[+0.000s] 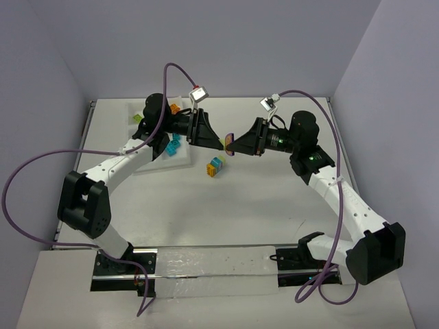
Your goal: Sort the legos into containers by color
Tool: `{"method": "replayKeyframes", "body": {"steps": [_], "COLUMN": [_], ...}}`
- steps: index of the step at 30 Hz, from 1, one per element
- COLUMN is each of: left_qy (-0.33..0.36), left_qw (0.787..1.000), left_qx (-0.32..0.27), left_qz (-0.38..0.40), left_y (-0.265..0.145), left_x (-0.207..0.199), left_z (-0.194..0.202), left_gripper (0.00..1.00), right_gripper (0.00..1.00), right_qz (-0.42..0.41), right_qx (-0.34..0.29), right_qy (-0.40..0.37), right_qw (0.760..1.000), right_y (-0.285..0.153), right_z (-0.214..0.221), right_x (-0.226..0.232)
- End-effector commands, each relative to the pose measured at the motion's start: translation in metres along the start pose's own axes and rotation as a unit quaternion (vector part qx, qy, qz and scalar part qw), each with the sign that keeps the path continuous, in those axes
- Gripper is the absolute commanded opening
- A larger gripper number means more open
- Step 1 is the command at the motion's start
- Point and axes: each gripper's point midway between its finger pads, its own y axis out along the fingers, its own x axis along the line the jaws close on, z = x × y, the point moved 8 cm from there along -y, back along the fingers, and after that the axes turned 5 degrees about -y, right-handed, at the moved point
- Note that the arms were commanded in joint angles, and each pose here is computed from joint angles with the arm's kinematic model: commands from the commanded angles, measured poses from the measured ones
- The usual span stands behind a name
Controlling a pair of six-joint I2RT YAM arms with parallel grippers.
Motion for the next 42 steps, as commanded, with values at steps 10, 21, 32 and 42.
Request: {"method": "replayKeyframes", "body": {"steps": [10, 21, 32, 42], "left_qy": [0.051, -0.018, -0.197, -0.200], "left_qw": [0.998, 0.978, 0.693, 0.604], "left_qx": [0.010, -0.135, -0.396, -0.396], "left_qz": [0.031, -0.157, -0.569, -0.662], "left_y": [0.003, -0.090, -0.253, -0.295], "left_x": [-0.026, 0.008, 0.101, 0.161], "left_z": [0.000, -0.030, -0.078, -0.104], "left_gripper": [0.18, 0.00, 0.00, 0.00], "right_gripper": [0.00, 0.00, 0.00, 0.00], "right_qz": [-0.003, 0.075, 0.185, 0.207], "right_qx": [-0.003, -0.020, -0.004, 0.005], "right_qy": [-0.015, 0.001, 0.006, 0.010], "right_qw": [1.000, 0.997, 0.983, 0.978], "right_y": [-0.001, -0.030, -0.036, -0.036], "right_z": [0.000, 0.012, 0.014, 0.017], "right_x": [-0.001, -0.022, -0.039, -0.044]}}
